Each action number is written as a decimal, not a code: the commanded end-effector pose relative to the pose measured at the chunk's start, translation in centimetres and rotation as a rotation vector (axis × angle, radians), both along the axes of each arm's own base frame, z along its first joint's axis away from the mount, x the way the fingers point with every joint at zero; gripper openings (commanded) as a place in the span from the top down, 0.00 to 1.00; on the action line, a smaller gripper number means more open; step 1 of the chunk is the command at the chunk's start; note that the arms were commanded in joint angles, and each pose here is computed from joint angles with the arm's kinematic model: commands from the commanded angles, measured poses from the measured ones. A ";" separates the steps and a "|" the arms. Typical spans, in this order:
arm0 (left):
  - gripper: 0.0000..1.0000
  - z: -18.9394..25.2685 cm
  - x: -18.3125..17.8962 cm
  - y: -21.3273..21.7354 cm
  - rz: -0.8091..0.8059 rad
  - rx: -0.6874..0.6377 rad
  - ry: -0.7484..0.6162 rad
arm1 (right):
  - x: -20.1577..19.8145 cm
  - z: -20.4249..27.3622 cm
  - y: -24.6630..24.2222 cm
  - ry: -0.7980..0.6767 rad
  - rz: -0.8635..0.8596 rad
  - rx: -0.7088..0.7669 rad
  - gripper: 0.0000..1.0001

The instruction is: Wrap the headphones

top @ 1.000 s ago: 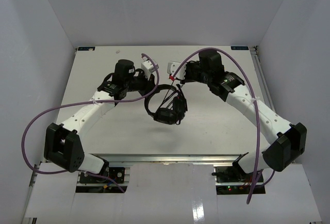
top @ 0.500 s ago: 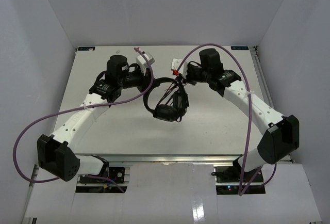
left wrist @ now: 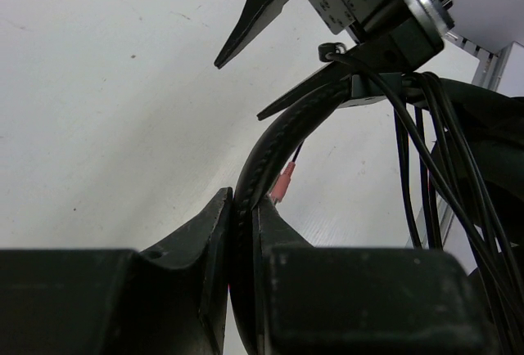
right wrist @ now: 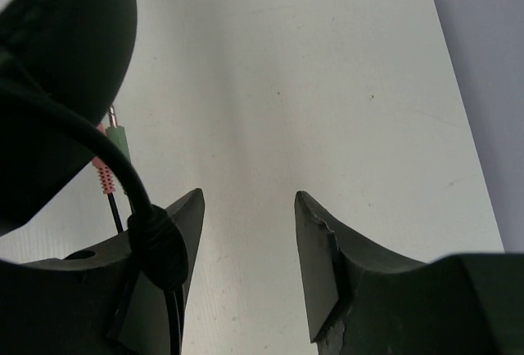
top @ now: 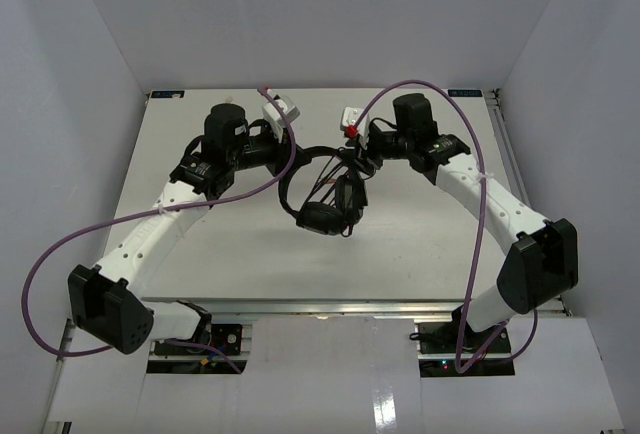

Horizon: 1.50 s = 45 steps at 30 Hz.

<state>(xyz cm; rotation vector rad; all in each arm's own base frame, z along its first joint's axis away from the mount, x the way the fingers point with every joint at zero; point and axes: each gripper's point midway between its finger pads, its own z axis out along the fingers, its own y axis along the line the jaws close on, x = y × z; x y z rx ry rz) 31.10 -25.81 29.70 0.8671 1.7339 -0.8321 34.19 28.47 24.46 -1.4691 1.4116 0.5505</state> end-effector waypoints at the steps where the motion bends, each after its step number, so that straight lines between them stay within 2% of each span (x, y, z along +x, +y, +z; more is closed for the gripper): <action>1: 1.00 2.7 1.8 0.7 0.087 -0.020 -0.081 | -0.6 1.5 0.2 0.022 0.033 0.085 0.45; 4: 1.00 1.4 2.4 1.1 0.119 0.020 -0.067 | -0.2 2.3 -0.8 0.010 0.008 0.096 0.42; 7: 1.00 0.1 3.1 1.8 0.159 0.062 -0.065 | 0.2 2.6 -2.1 -0.001 -0.031 0.094 0.23; 11: 1.00 -1.5 3.8 2.4 0.180 0.086 -0.047 | 0.3 2.4 -3.8 -0.023 -0.066 0.083 0.13; 20: 1.00 -2.9 6.3 3.7 0.233 0.081 -0.025 | 0.7 1.7 -7.7 -0.032 -0.151 0.074 0.10; 25: 1.00 -5.3 7.8 3.9 0.256 0.083 -0.020 | 0.8 1.9 -10.4 0.019 -0.269 0.109 0.08; 36: 1.00 -14.3 11.5 3.4 0.318 0.083 0.031 | -5.2 2.5 -10.9 0.068 -0.251 0.185 0.06; 45: 1.00 -21.0 15.1 4.0 0.466 0.081 0.108 | -7.3 0.9 -11.3 0.108 -0.258 0.177 0.05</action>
